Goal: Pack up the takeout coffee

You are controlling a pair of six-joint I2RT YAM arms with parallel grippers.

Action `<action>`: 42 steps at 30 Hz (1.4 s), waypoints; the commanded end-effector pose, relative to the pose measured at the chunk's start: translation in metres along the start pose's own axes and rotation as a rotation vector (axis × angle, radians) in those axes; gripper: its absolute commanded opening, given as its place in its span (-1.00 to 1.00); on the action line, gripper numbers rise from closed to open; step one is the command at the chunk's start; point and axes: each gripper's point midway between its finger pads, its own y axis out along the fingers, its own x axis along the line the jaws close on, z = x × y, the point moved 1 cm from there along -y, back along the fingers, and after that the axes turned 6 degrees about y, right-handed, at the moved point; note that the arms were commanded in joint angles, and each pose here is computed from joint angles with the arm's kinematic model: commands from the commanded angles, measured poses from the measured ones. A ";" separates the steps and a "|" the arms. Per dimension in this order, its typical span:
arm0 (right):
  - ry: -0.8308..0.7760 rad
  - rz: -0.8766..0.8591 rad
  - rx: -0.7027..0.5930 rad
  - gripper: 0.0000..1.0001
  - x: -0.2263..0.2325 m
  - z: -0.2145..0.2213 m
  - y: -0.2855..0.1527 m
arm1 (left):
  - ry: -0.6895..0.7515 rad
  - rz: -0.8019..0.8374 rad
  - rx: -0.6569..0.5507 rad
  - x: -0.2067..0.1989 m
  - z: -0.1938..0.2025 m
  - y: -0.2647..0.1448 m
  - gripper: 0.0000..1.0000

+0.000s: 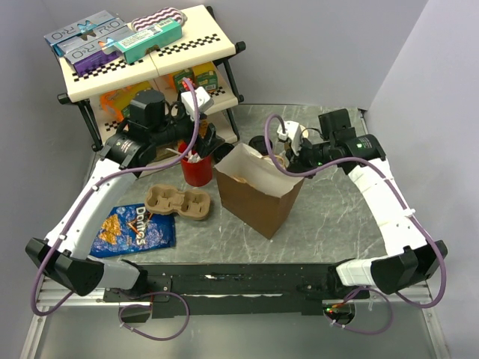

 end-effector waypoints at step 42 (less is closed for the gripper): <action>0.101 0.455 -0.075 0.70 -0.055 0.059 -0.130 | 0.073 0.097 0.116 0.001 0.042 0.176 0.99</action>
